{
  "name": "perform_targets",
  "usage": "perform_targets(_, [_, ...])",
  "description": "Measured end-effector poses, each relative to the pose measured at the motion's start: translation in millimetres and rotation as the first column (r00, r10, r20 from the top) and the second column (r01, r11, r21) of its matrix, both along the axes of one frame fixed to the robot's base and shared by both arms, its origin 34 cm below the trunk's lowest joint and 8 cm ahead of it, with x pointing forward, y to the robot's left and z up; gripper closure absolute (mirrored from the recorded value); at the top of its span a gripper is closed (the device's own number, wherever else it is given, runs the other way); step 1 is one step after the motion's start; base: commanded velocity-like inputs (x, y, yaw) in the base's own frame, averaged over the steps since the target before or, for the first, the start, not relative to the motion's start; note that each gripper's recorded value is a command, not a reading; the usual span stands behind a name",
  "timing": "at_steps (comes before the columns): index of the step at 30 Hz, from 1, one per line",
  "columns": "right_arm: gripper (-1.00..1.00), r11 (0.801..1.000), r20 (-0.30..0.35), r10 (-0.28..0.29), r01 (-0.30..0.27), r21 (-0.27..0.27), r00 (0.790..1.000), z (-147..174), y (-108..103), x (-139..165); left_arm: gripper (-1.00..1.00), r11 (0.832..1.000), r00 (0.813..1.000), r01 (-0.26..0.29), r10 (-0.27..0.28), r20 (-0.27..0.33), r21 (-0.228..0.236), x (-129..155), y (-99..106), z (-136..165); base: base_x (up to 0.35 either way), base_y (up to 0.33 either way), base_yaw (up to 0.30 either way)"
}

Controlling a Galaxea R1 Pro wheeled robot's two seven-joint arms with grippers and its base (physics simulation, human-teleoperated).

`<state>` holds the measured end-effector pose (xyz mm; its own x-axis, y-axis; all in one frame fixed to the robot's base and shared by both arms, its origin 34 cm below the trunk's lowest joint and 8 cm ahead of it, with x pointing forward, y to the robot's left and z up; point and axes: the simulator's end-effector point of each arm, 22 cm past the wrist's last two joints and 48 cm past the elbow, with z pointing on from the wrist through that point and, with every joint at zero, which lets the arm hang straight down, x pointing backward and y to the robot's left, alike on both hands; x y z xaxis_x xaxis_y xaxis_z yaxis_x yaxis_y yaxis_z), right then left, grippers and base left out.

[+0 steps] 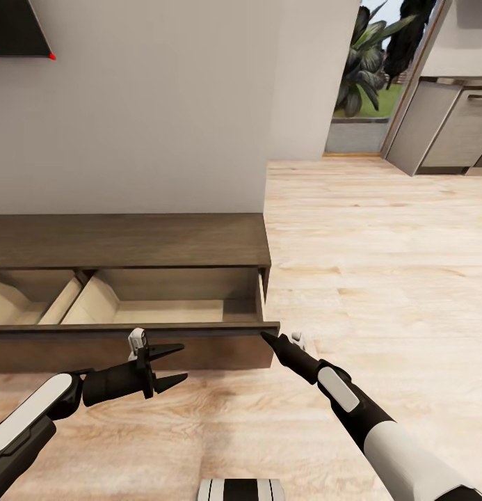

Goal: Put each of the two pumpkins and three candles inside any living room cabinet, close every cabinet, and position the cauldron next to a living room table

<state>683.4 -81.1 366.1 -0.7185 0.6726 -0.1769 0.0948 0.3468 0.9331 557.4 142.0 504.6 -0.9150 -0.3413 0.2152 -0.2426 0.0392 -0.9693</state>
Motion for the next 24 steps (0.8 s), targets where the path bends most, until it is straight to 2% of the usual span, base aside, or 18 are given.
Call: perform_targets(24, [1.0,1.0,0.001,-0.003,0.003,-0.001,1.0,0.0,-1.2,0.7,-1.0,1.0,1.0,0.0,0.0,0.0,0.0,0.0,0.0,-0.1,-0.034,0.0,0.0])
